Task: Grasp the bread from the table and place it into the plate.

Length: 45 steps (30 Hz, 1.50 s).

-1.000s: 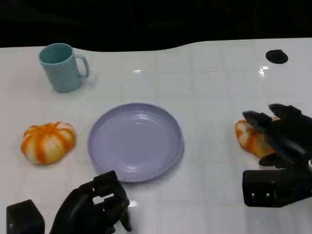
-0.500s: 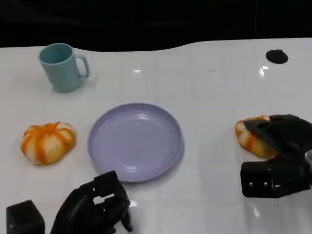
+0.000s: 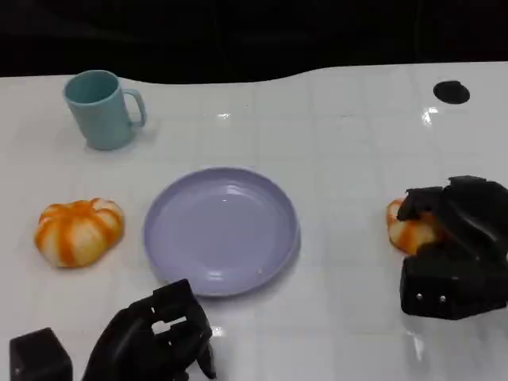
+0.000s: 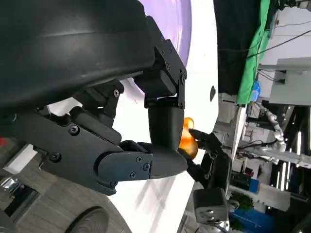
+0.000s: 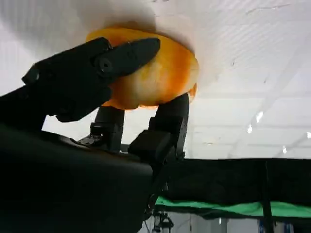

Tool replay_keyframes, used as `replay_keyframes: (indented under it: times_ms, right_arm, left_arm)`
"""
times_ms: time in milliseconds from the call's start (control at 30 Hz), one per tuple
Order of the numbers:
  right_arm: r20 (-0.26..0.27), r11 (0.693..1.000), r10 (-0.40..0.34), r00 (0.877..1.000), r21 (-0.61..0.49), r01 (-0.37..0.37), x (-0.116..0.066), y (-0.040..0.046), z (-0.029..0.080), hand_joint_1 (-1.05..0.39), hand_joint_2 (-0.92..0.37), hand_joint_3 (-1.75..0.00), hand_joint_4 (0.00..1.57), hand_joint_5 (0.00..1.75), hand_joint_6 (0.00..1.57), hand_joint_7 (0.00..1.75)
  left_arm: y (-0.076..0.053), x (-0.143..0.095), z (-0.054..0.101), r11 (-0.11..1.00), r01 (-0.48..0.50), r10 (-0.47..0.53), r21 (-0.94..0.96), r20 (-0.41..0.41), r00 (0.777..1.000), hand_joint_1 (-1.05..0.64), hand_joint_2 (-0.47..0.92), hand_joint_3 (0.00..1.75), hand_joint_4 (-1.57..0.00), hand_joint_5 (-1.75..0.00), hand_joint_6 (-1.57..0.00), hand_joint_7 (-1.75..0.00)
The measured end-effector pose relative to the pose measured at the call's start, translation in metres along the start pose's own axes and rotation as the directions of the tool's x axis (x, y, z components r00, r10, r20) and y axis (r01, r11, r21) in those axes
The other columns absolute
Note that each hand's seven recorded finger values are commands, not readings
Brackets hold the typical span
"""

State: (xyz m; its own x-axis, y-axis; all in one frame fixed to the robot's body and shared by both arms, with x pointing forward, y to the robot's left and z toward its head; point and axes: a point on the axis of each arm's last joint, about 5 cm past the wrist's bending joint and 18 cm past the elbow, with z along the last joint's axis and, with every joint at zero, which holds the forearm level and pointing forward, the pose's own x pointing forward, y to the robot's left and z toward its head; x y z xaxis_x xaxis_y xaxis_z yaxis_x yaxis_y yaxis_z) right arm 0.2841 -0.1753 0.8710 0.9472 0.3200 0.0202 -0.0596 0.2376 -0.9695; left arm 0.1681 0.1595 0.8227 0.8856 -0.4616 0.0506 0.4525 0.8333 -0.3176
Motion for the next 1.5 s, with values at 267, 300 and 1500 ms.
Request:
replay_keyframes:
  times_ms: [267,300,1500]
  right_arm:
    - [0.026,0.986,-0.169,0.985,0.013,0.169,0.003,0.0044,0.006,-0.12,-0.58,-0.71,0.92,1.75,0.75,1.61]
    - [0.028,0.983,-0.183,0.983,0.015,0.182,0.003,0.0043,0.007,-0.12,-0.58,-0.71,0.92,1.75,0.75,1.61]
    - [0.433,0.924,-0.347,0.832,0.31,0.224,0.039,-0.0198,0.117,-0.19,-0.3,-1.27,1.0,1.75,0.75,1.73]
  left_arm:
    - [0.0,0.0,0.0,1.0,0.001,-0.001,-0.004,-0.004,1.0,-0.58,0.73,0.57,-0.75,-1.75,-0.71,-1.47]
    - [0.0,0.0,0.001,1.0,0.002,-0.002,-0.004,-0.004,1.0,-0.57,0.73,0.57,-0.75,-1.75,-0.71,-1.47]
    - [0.0,-0.002,-0.001,1.0,-0.006,0.006,-0.005,-0.001,1.0,-0.59,0.74,0.56,-0.78,-1.75,-0.71,-1.47]
